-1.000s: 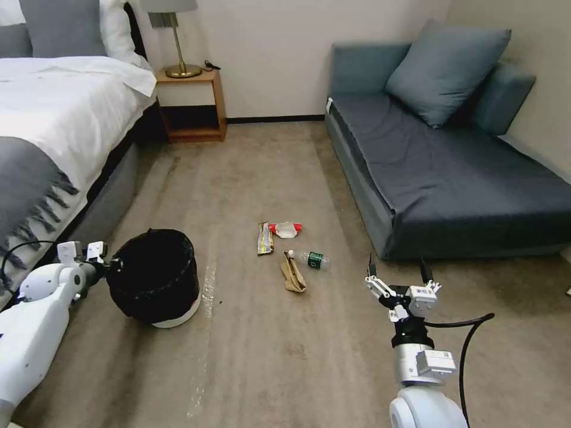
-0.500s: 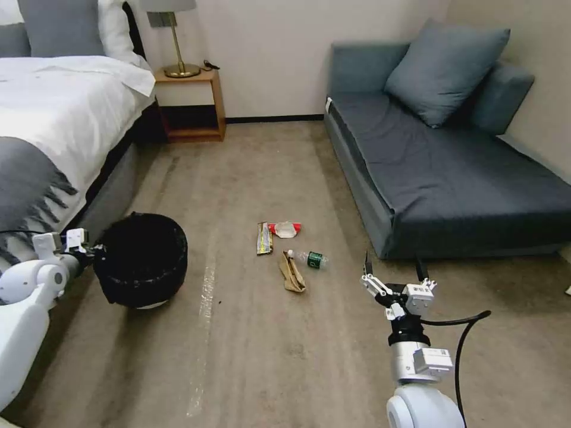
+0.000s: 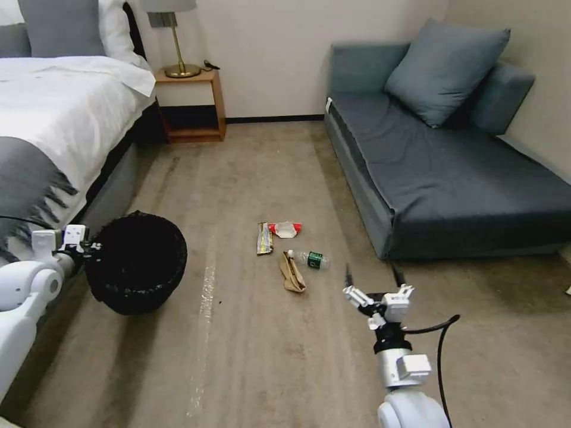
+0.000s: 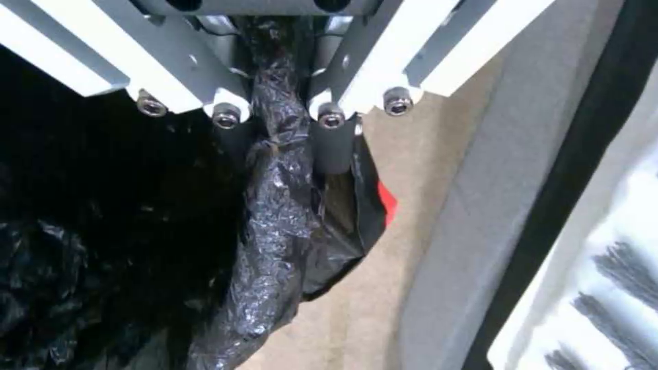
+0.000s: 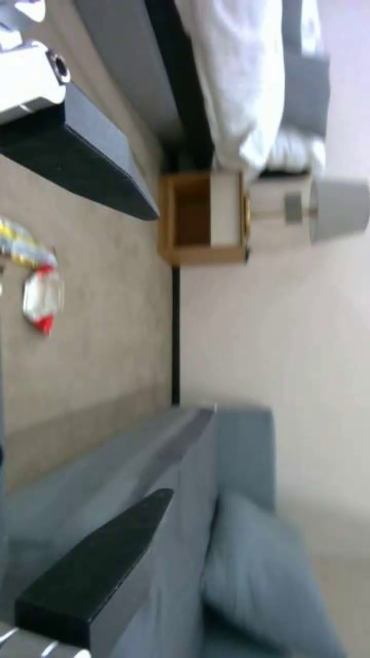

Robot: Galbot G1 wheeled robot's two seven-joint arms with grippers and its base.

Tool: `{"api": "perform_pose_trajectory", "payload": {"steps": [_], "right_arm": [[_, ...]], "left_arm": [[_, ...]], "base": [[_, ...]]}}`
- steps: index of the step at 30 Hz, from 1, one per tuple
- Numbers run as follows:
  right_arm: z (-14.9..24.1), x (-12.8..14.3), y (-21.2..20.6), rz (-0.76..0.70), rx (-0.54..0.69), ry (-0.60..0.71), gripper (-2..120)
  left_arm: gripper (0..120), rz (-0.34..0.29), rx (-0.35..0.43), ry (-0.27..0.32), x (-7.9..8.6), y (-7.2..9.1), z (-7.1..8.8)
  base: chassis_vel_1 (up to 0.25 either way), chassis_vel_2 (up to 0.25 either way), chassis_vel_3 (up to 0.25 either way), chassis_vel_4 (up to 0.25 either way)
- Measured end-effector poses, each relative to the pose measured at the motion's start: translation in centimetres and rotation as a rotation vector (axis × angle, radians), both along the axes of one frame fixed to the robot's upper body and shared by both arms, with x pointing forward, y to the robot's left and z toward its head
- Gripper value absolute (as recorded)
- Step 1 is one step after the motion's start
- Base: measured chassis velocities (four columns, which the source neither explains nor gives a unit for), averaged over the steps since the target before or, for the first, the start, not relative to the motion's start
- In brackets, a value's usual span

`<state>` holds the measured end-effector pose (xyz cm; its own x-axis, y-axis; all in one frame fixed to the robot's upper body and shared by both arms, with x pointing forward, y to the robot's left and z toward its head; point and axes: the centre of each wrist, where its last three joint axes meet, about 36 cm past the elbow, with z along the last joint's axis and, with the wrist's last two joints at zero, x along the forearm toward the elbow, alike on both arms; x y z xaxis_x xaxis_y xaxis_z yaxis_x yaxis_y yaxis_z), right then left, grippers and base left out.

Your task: Pick up the trash bin, then pick up the garbage on the floor and place it into the trash bin.

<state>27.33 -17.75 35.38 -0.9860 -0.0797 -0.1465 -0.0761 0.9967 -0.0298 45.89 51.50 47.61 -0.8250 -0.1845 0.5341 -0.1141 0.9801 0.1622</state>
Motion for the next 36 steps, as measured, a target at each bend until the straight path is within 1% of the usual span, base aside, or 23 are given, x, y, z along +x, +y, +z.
{"api": "perform_pose_trajectory", "payload": {"steps": [2, 6, 13, 22, 33, 36], "right_arm": [[-0.6, -0.3, 0.3, 0.071, -0.014, -0.011, 100], [-1.5, -0.4, 0.4, 0.124, -0.012, -0.030, 100], [-2.1, -0.3, 0.6, 0.140, 0.003, -0.013, 100], [-2.5, -0.2, 0.8, 0.147, 0.006, 0.012, 100], [-3.2, -0.3, 1.4, 0.163, 0.005, 0.046, 100], [-3.2, -0.9, 2.2, 0.188, 0.036, 0.085, 100]], "left_arm": [[5, -0.002, -0.001, 0.004, -0.1, -0.1, -0.1], [4, -0.002, 0.000, 0.006, -0.1, -0.2, -0.1], [4, 0.002, 0.004, 0.012, -0.1, -0.1, 0.2], [4, 0.030, 0.009, 0.032, -0.1, 1.2, -0.1], [4, 0.034, -0.002, 0.036, -0.2, 1.2, -0.6], [4, 0.036, -0.004, 0.039, -0.2, 1.2, -0.8]], "base": [[0.000, 0.000, 0.000, 0.000], [0.000, 0.000, 0.000, 0.000], [-0.030, 0.030, 0.028, -0.029], [-0.176, 0.172, 0.175, -0.184], [-0.179, 0.178, 0.181, -0.185], [-0.143, 0.155, 0.152, -0.149]]}}
